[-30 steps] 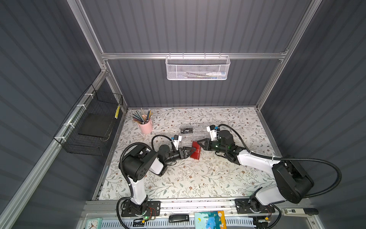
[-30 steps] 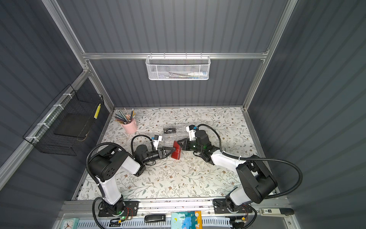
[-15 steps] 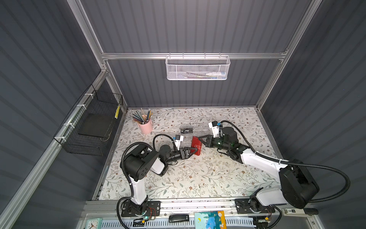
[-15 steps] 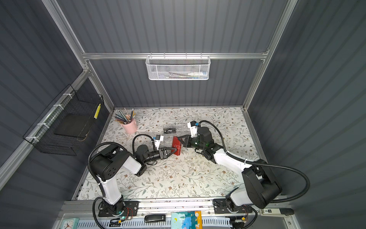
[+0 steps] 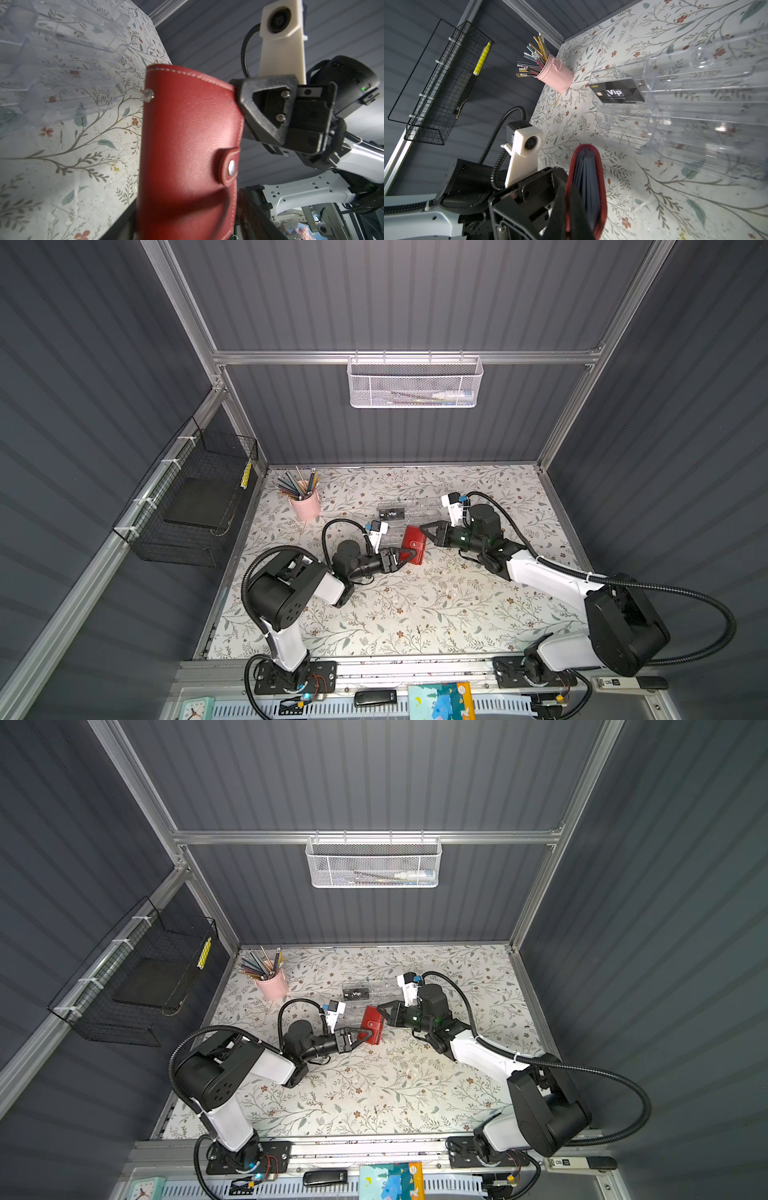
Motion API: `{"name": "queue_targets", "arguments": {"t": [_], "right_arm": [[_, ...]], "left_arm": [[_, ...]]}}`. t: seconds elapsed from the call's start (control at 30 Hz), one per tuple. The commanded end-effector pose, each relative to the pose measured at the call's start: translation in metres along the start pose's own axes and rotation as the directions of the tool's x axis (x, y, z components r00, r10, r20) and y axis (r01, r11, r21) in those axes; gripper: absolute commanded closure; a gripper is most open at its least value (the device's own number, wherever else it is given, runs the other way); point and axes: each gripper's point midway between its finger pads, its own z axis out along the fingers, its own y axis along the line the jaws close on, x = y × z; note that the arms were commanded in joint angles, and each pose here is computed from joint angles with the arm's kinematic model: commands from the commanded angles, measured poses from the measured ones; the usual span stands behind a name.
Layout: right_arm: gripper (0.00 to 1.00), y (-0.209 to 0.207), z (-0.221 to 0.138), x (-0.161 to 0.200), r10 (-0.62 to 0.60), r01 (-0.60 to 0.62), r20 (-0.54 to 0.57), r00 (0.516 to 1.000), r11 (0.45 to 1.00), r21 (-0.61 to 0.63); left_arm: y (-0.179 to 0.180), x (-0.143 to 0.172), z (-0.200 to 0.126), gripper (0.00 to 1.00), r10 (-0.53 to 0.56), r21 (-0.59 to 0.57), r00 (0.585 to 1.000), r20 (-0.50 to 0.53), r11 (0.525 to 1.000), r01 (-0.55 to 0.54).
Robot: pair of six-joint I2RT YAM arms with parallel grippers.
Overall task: Take the credit cards out of the card holder
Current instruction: Pass the card holder.
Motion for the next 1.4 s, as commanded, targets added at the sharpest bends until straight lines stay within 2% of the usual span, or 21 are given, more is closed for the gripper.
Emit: {"name": "queue_targets", "arguments": {"t": [0.0, 0.07, 0.17, 0.37, 0.43, 0.5, 0.6, 0.67, 0.7, 0.77, 0.83, 0.87, 0.93, 0.97, 1.03, 1.1, 1.23, 1.37], "right_arm": [[1.0, -0.008, 0.004, 0.0, -0.001, 0.001, -0.003, 1.0, 1.0, 0.009], [1.0, -0.011, 0.005, 0.0, 0.007, -0.007, 0.001, 1.0, 1.0, 0.005], [1.0, -0.015, 0.007, 0.002, 0.013, -0.013, -0.002, 1.0, 1.0, 0.011], [1.0, -0.02, 0.007, 0.005, 0.013, -0.013, 0.0, 1.0, 1.0, 0.014], [1.0, -0.021, 0.007, 0.006, 0.01, -0.01, 0.0, 1.0, 1.0, 0.015], [0.99, -0.022, 0.007, 0.006, 0.005, -0.005, 0.0, 1.0, 1.0, 0.021], [0.98, -0.023, 0.005, 0.007, -0.001, 0.001, 0.001, 1.0, 1.0, 0.027], [0.94, -0.024, 0.004, 0.007, -0.004, 0.004, 0.002, 1.0, 0.999, 0.036], [0.91, -0.025, 0.003, 0.008, -0.005, 0.005, 0.001, 1.0, 0.999, 0.042], [0.76, -0.026, 0.0, 0.008, -0.009, 0.009, 0.003, 1.0, 0.998, 0.056], [0.75, -0.026, -0.003, 0.008, -0.015, 0.015, 0.009, 1.0, 0.997, 0.071], [0.75, -0.027, -0.006, 0.008, -0.015, 0.013, 0.016, 1.0, 0.996, 0.084], [0.64, -0.027, -0.012, 0.007, -0.025, 0.021, 0.028, 0.999, 0.993, 0.115], [0.63, -0.028, -0.015, 0.008, -0.034, 0.03, 0.032, 0.999, 0.99, 0.14], [0.62, -0.033, -0.02, 0.008, -0.057, 0.046, 0.043, 0.997, 0.975, 0.218], [0.54, -0.034, -0.022, 0.012, -0.072, 0.06, 0.034, 0.997, 0.959, 0.276], [0.53, -0.028, -0.017, 0.022, -0.078, 0.068, 0.021, 0.997, 0.95, 0.305], [0.52, -0.025, -0.004, 0.03, -0.039, 0.036, 0.007, 0.999, 0.958, 0.283]], "left_arm": [[-0.022, -0.002, 0.002, 0.37, 0.09, 0.043, 0.996, 0.005, 0.995, -0.09], [-0.023, -0.001, 0.003, 0.39, 0.097, 0.035, 0.995, 0.002, 0.995, -0.097], [-0.026, 0.002, 0.004, 0.47, 0.106, 0.032, 0.994, -0.006, 0.994, -0.106], [-0.027, 0.005, 0.005, 0.53, 0.136, -0.002, 0.99, -0.024, 0.991, -0.136], [-0.026, 0.005, 0.004, 0.6, 0.142, -0.017, 0.989, -0.025, 0.99, -0.143], [-0.025, 0.005, 0.004, 0.62, 0.149, -0.034, 0.989, -0.028, 0.988, -0.15], [-0.022, 0.005, 0.003, 0.73, 0.162, -0.072, 0.986, -0.042, 0.984, -0.164], [-0.018, 0.005, 0.001, 0.74, 0.17, -0.106, 0.984, -0.05, 0.979, -0.175], [-0.016, 0.004, 0.001, 0.77, 0.176, -0.125, 0.983, -0.052, 0.975, -0.181], [-0.012, 0.004, 0.0, 0.8, 0.18, -0.158, 0.982, -0.063, 0.969, -0.188], [-0.007, 0.003, -0.002, 0.84, 0.188, -0.202, 0.98, -0.07, 0.959, -0.198], [-0.004, 0.002, -0.003, 0.86, 0.191, -0.232, 0.979, -0.071, 0.952, -0.202], [0.004, 0.0, -0.006, 0.9, 0.197, -0.299, 0.977, -0.086, 0.93, -0.213], [0.009, -0.002, -0.007, 0.92, 0.201, -0.337, 0.975, -0.092, 0.915, -0.221], [0.019, -0.007, -0.012, 0.97, 0.213, -0.425, 0.972, -0.096, 0.875, -0.233], [0.026, -0.012, -0.016, 0.99, 0.23, -0.497, 0.968, -0.098, 0.831, -0.248], [0.038, -0.018, -0.025, 1.0, 0.255, -0.617, 0.961, -0.103, 0.741, -0.263], [0.04, -0.017, -0.024, 1.0, 0.279, -0.652, 0.954, -0.107, 0.705, -0.28]]}}
